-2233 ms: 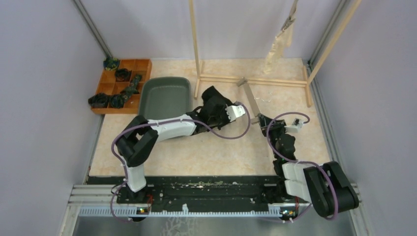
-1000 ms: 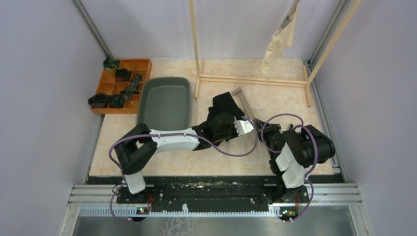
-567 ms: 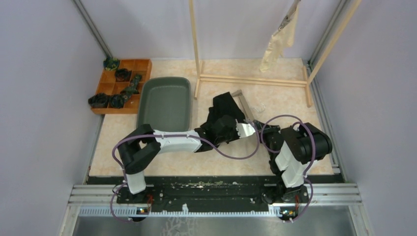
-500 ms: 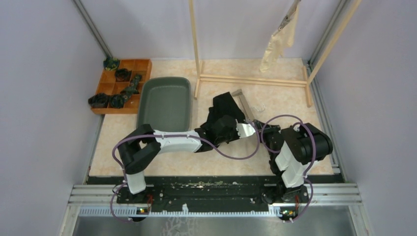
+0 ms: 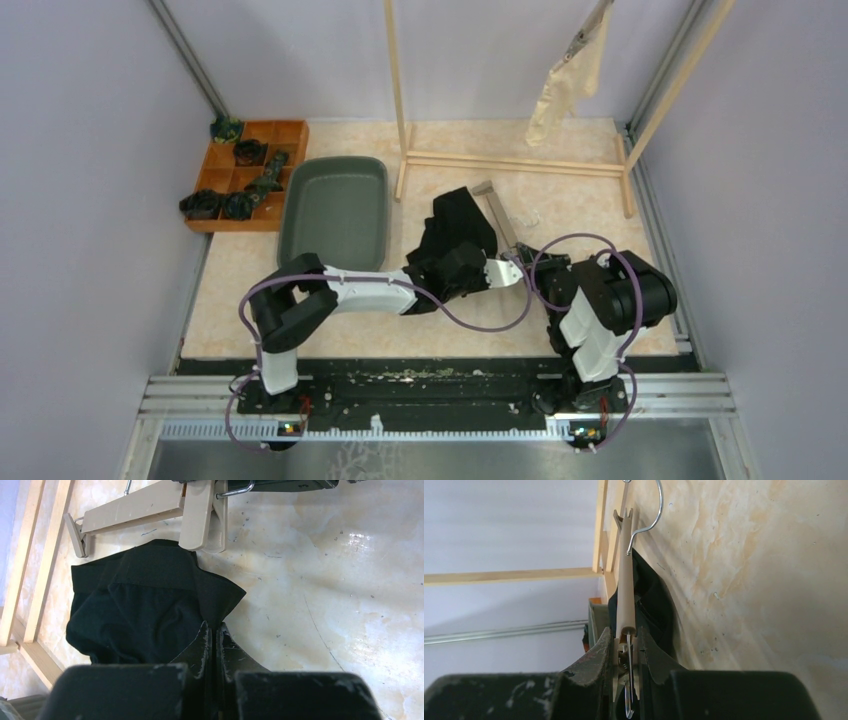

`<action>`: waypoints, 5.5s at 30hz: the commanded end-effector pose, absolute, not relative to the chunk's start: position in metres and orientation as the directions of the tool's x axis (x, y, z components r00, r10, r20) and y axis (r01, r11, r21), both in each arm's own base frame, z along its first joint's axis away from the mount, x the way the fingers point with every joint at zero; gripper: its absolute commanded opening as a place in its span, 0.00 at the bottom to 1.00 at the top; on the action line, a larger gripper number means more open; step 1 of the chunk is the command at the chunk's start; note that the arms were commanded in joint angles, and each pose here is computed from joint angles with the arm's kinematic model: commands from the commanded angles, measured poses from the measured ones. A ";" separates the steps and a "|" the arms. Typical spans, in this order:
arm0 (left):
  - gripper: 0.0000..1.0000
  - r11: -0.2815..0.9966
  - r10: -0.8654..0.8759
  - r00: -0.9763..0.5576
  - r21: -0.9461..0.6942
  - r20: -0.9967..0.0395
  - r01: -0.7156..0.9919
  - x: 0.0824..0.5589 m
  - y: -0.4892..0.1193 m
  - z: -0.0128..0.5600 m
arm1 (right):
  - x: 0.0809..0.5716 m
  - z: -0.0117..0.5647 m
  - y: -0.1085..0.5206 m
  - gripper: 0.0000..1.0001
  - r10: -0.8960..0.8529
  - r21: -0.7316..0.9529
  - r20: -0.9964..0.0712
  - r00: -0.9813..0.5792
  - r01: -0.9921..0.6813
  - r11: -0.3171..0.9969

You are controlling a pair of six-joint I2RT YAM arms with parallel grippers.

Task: Clip the underwear to the hanger
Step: Clamp the underwear onto the hanger, then open the clamp at the hanger.

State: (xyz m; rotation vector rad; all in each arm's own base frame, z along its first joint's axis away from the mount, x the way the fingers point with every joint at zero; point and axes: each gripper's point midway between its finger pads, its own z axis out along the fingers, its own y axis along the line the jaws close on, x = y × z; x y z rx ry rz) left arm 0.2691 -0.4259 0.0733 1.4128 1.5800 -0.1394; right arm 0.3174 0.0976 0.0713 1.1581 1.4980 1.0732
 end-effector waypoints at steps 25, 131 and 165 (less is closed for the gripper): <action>0.00 0.324 0.700 0.215 0.571 -0.681 0.754 0.274 -0.448 0.088 | 0.317 0.122 0.104 0.00 0.988 0.996 -0.091 -0.127 -0.018 0.089; 1.00 0.748 0.298 0.142 0.323 -0.944 0.580 0.258 -0.405 0.206 | 0.305 0.122 0.078 0.94 0.958 0.959 -0.283 -0.048 -0.014 0.283; 0.93 0.714 -0.027 -0.308 -0.234 -0.951 0.660 0.317 -0.409 0.147 | 0.290 0.152 0.038 0.98 0.621 0.601 -0.778 -0.092 0.176 0.779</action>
